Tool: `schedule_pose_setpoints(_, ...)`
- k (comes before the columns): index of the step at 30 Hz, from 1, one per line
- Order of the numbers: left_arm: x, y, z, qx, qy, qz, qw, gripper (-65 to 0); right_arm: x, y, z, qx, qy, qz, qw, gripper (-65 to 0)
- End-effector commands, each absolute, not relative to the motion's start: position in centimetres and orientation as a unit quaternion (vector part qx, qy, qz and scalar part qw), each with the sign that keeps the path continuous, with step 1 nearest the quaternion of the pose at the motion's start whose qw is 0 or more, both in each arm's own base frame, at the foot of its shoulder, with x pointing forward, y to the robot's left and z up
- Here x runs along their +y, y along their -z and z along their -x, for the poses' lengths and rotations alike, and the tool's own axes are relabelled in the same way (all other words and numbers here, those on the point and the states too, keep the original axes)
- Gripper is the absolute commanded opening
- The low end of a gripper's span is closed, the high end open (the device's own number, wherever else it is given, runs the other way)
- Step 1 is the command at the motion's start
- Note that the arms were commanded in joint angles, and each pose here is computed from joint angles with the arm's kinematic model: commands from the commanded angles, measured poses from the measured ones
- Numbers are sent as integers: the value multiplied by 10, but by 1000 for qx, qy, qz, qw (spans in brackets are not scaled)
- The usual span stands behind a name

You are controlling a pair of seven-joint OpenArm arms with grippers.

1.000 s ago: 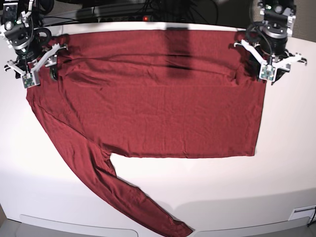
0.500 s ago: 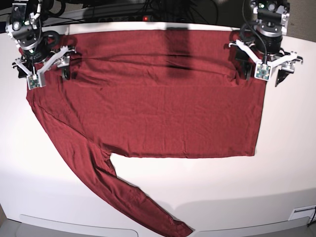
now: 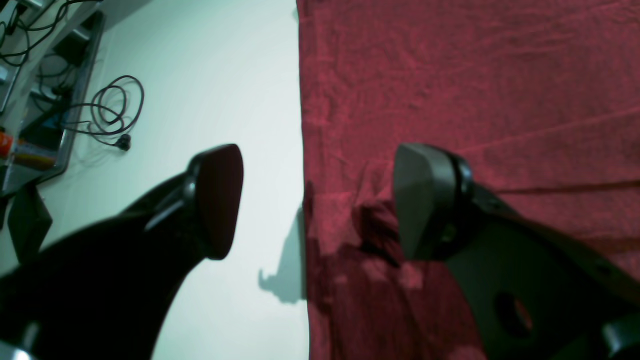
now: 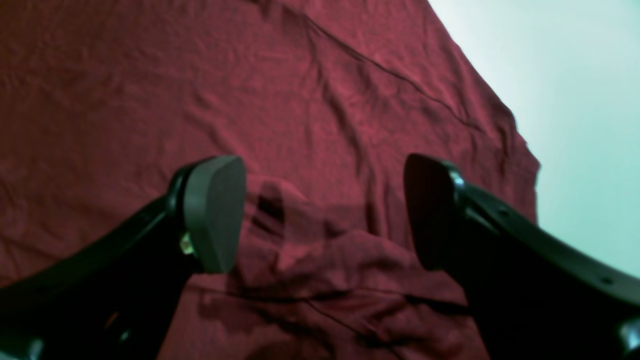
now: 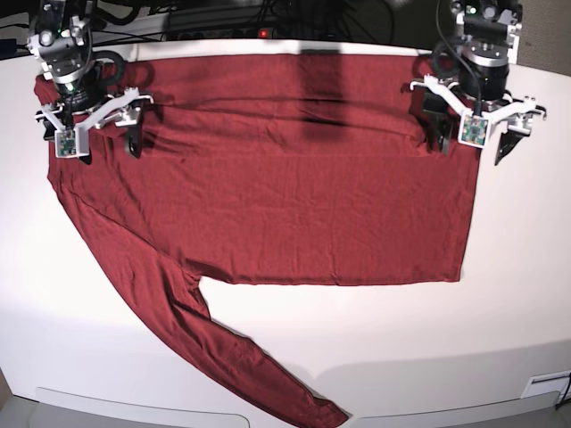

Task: Fold the T-shirt properly
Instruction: 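Open both grippers and release the shirt edge, then move both grippers over the shirt toward the hem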

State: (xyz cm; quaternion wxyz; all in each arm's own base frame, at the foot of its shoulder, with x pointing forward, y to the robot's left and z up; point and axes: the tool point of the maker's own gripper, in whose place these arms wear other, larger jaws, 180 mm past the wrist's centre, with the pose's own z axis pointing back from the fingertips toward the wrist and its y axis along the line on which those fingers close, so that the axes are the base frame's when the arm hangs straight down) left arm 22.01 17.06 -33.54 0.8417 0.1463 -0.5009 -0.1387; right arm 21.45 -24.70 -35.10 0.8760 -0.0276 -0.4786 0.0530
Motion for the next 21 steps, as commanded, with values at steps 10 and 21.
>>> schedule_pose_setpoints(10,164,306,-234,-563,146,-147,800,-195,-239,303,-263,-570,-22,-11,821,-175)
schedule_pose_setpoints(21,164,274,-271,-613,137,-156,762,-195,-225,280,-303,-572,1,-74,817,-175)
